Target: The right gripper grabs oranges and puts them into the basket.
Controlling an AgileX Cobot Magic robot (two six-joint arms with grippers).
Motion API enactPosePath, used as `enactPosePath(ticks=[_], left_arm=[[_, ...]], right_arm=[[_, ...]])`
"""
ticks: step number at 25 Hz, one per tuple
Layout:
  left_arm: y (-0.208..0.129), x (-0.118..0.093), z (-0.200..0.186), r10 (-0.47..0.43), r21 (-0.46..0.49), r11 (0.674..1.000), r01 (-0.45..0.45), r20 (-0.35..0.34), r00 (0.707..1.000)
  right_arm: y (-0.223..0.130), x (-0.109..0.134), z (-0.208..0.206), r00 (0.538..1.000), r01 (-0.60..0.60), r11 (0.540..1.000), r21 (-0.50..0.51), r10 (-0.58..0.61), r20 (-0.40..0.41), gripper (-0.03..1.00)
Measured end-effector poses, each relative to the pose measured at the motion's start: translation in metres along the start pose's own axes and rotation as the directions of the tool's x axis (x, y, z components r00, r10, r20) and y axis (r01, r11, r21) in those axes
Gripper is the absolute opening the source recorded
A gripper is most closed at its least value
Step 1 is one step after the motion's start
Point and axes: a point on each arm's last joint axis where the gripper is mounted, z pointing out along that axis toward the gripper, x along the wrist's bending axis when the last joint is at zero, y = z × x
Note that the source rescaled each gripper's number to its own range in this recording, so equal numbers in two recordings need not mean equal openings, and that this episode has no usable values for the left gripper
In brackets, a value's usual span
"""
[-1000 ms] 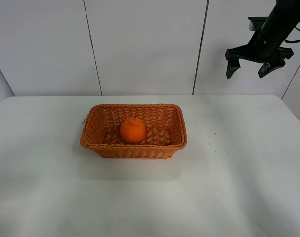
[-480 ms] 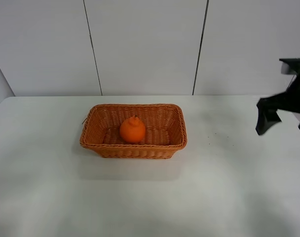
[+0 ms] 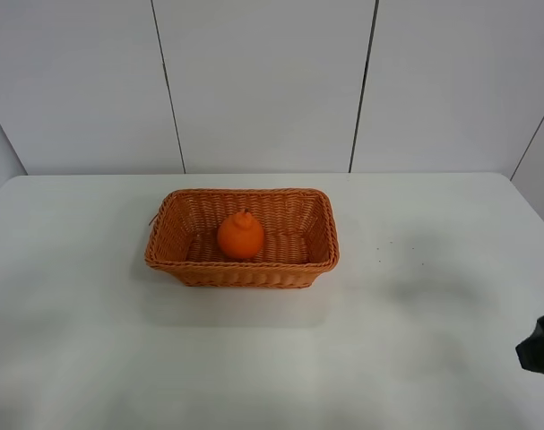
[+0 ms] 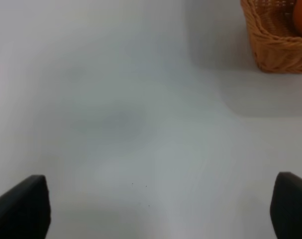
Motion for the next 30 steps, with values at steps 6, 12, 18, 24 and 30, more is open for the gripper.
enactPosePath(ticks=[6,12,18,24,30], left_arm=[[0.000,0.000,0.000,0.000,0.000,1.000,0.000,0.000,1.000],[0.000,0.000,0.000,0.000,0.000,1.000,0.000,0.000,1.000],[0.000,0.000,0.000,0.000,0.000,1.000,0.000,0.000,1.000],[0.000,0.000,0.000,0.000,0.000,1.000,0.000,0.000,1.000],[0.000,0.000,0.000,0.000,0.000,1.000,0.000,0.000,1.000]], right_arm=[[-0.041,-0.002,-0.030,1.000,0.008,0.956,-0.295,-0.009,-0.003,1.00],[-0.073,-0.003,-0.055,1.000,0.008,0.845,-0.535,-0.015,-0.008,1.00],[-0.101,-0.004,-0.068,1.000,0.006,0.726,-0.687,-0.020,-0.012,1.00],[-0.102,-0.005,-0.069,1.000,0.009,0.722,-0.692,-0.019,-0.006,1.00],[-0.102,-0.005,-0.069,1.000,0.009,0.722,-0.692,-0.019,-0.006,1.00]])
